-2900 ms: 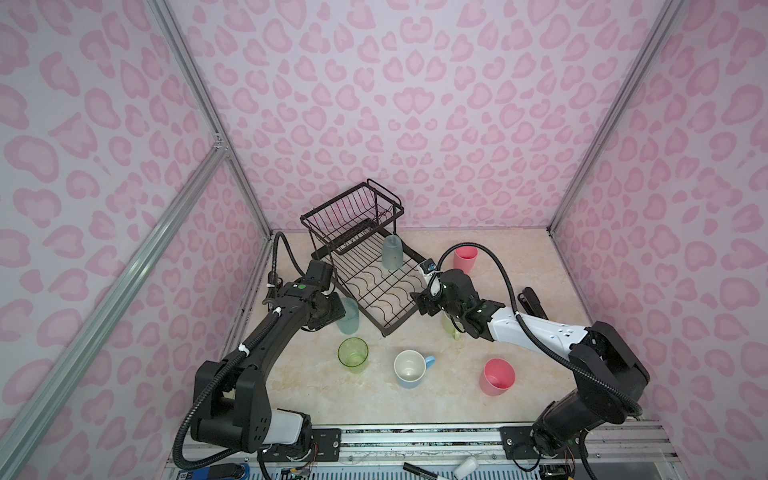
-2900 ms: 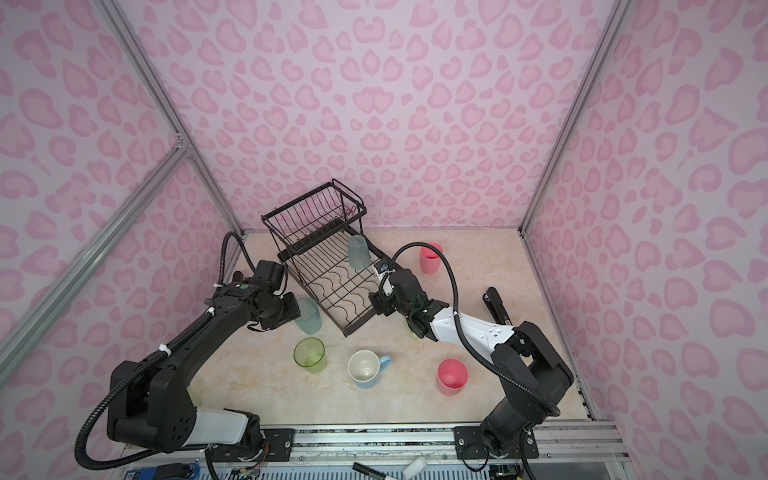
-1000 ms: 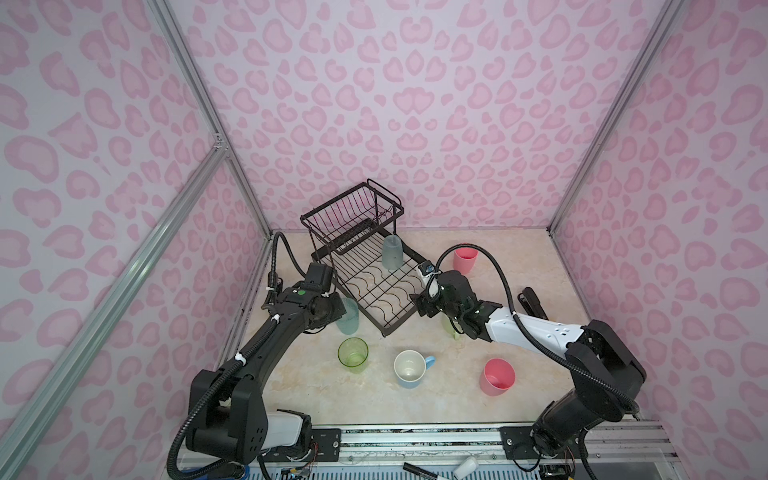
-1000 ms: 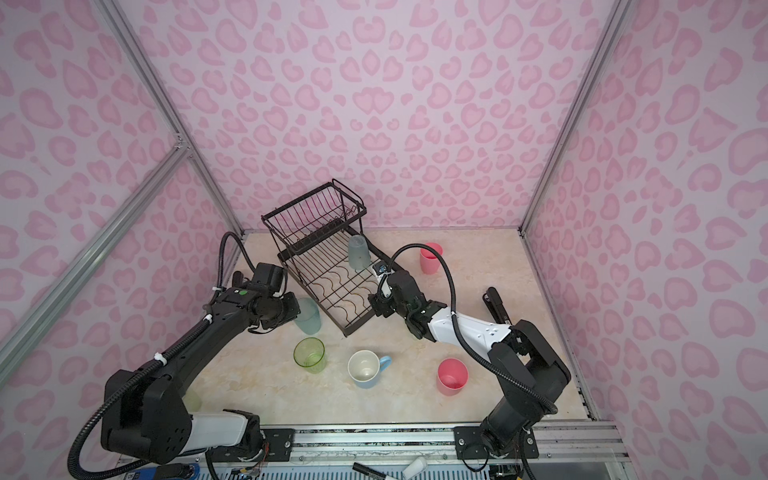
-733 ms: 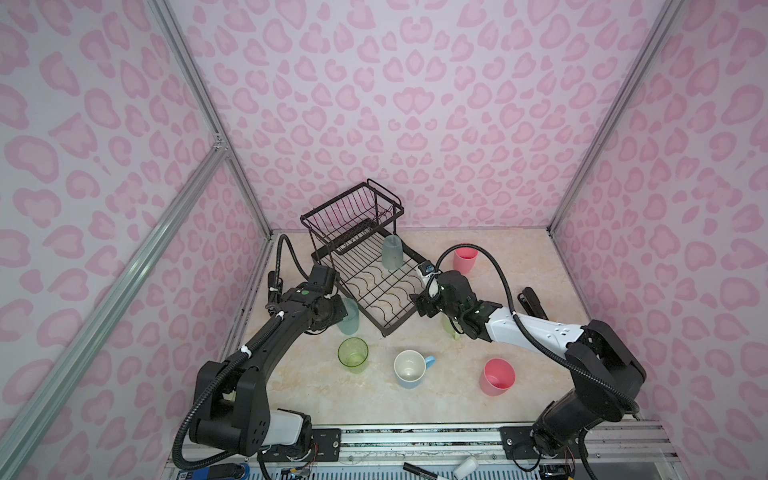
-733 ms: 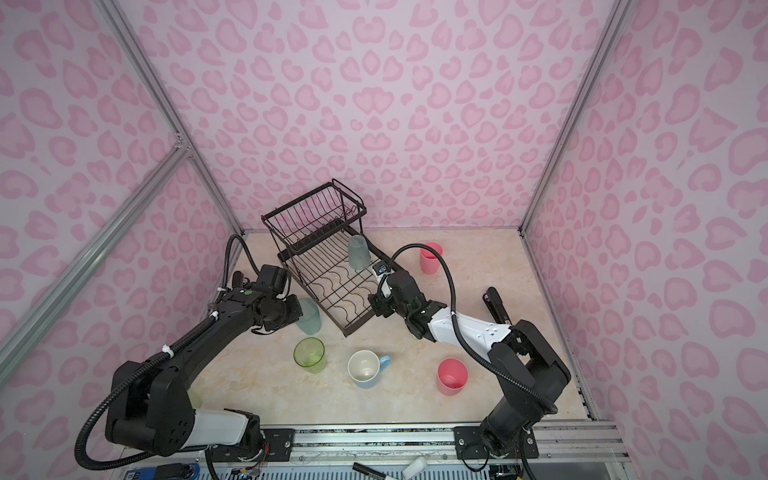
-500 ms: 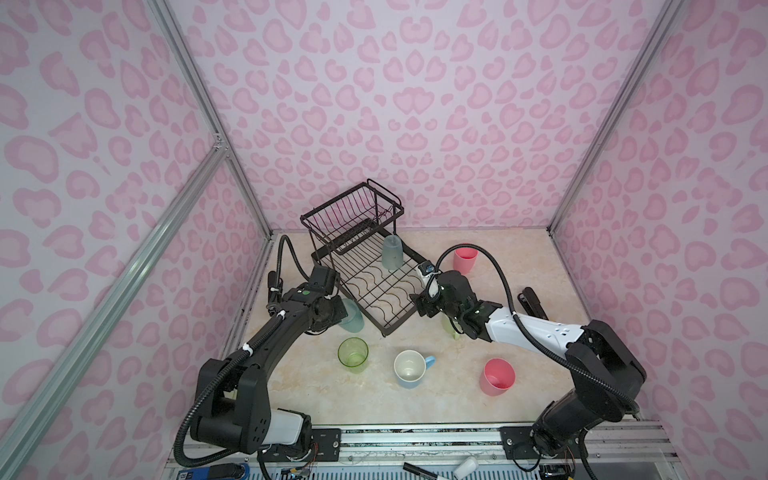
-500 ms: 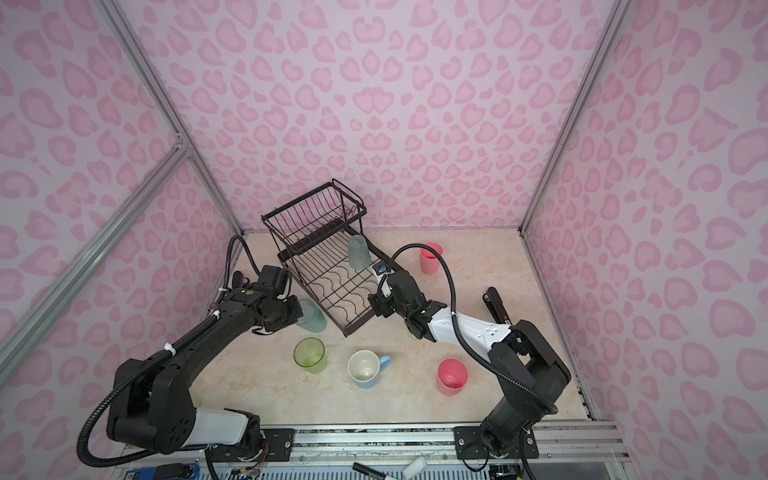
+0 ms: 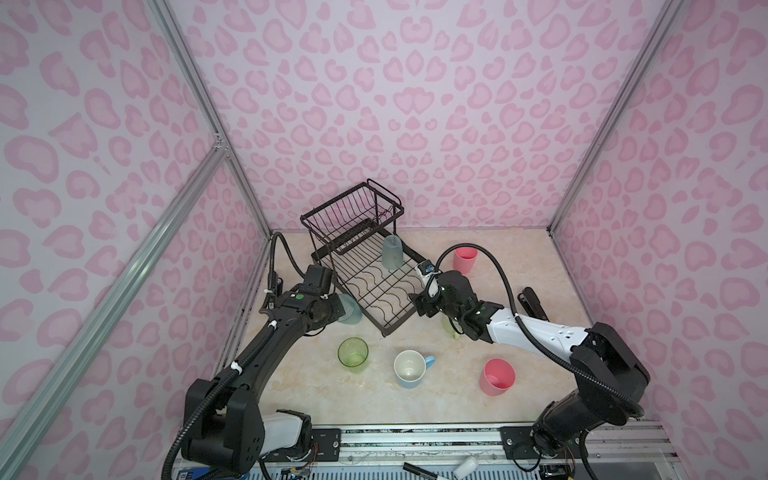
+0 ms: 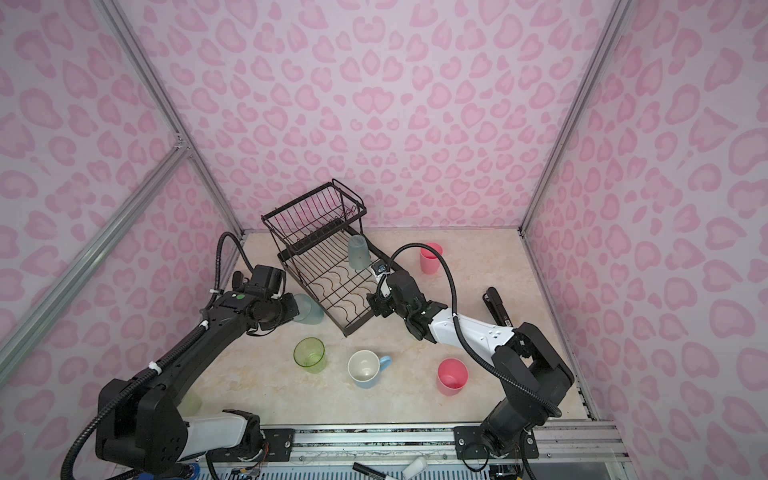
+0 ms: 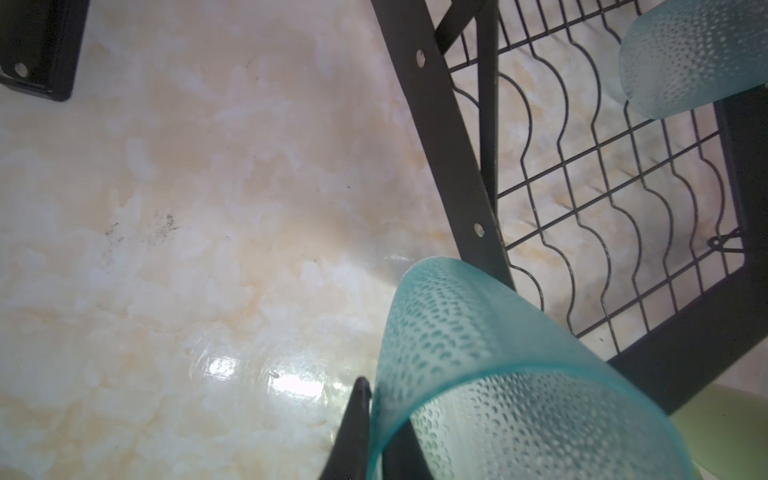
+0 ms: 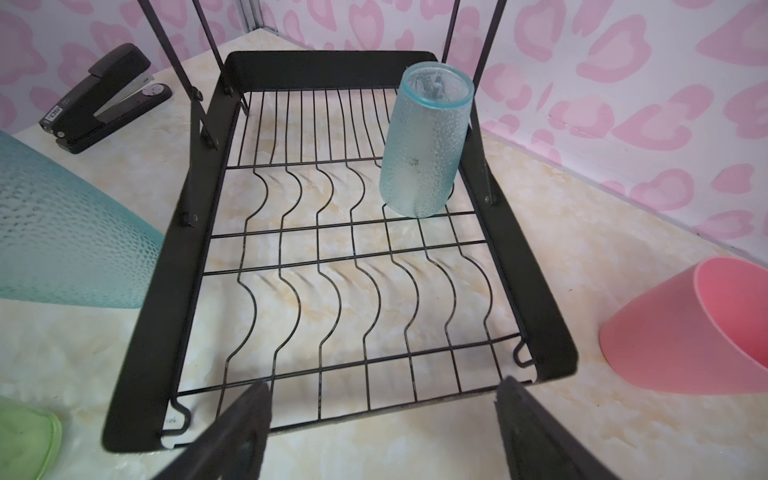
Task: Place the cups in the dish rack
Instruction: 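Lift the teal cup with the left gripper while the right gripper moves toward it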
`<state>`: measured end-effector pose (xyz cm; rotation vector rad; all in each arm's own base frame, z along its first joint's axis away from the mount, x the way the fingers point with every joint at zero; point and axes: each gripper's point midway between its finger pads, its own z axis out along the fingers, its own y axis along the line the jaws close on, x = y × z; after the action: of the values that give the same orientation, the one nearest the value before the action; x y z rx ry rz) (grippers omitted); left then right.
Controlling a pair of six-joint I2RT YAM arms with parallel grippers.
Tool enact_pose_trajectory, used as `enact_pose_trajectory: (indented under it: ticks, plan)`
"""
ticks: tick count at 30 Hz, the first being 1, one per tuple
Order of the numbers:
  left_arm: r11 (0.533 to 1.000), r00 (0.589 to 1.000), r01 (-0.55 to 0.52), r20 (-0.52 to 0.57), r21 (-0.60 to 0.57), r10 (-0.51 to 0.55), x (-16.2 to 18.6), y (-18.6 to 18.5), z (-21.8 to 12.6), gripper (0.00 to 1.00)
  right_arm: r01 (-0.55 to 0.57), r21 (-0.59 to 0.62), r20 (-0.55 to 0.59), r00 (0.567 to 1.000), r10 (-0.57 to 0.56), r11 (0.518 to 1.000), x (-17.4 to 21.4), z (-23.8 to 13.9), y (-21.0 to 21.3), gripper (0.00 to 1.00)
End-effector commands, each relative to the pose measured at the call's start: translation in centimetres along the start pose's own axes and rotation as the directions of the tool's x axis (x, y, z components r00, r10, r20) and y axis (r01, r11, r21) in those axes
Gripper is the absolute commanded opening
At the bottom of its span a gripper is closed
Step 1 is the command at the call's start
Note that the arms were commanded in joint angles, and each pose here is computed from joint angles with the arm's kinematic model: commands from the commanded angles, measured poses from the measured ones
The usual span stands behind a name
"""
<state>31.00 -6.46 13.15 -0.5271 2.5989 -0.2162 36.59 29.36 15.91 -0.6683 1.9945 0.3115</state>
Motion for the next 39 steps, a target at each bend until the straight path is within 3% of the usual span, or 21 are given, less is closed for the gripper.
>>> enact_pose_trajectory:
  ticks: [1, 6, 15, 21, 26, 34, 36, 39]
  plan:
    - [1.0, 0.999, -0.019, 0.035, 0.015, 0.019, -0.3, 0.0, -1.2, 0.06, 0.002, -0.011, 0.026, 1.0, -0.002, 1.0, -0.9, -0.3, 0.5, 0.84]
    - [0.999, 0.995, -0.035, 0.094, 0.028, 0.033, -1.1, 0.0, -3.2, 0.05, 0.0, -0.015, 0.032, 1.0, 0.001, 1.0, -1.3, -0.5, 0.7, 0.84]
    - [0.948, 0.973, -0.125, 0.224, 0.291, 0.06, -2.6, -5.4, -8.0, 0.05, -0.091, -0.001, 0.092, 0.992, 0.091, 0.996, -3.4, -1.6, 0.3, 0.83]
    - [0.847, 0.936, -0.238, 0.345, 0.475, 0.07, -3.2, -9.8, -11.1, 0.06, -0.229, 0.01, 0.149, 0.963, 0.225, 0.973, -5.9, -2.8, -0.7, 0.82]
    - [0.761, 0.894, -0.323, 0.446, 0.563, 0.05, -4.3, -13.6, -12.8, 0.06, -0.38, 0.038, 0.179, 0.913, 0.367, 0.924, -7.4, -4.0, -3.2, 0.82]
    - [0.65, 0.86, -0.389, 0.51, 0.653, 0.002, -6.0, -19.0, -12.7, 0.06, -0.681, -0.016, 0.251, 0.706, 0.662, 0.733, -9.4, -7.1, -10.3, 0.81]
    - [0.612, 0.848, -0.417, 0.53, 0.672, -0.005, -6.3, -20.6, -12.9, 0.06, -0.742, -0.067, 0.261, 0.632, 0.73, 0.666, -9.9, -7.6, -11.4, 0.81]
    - [0.564, 0.835, -0.452, 0.55, 0.692, -0.006, -6.6, -22.9, -13.0, 0.06, -0.835, -0.149, 0.259, 0.484, 0.836, 0.53, -10.7, -8.2, -13.2, 0.8]
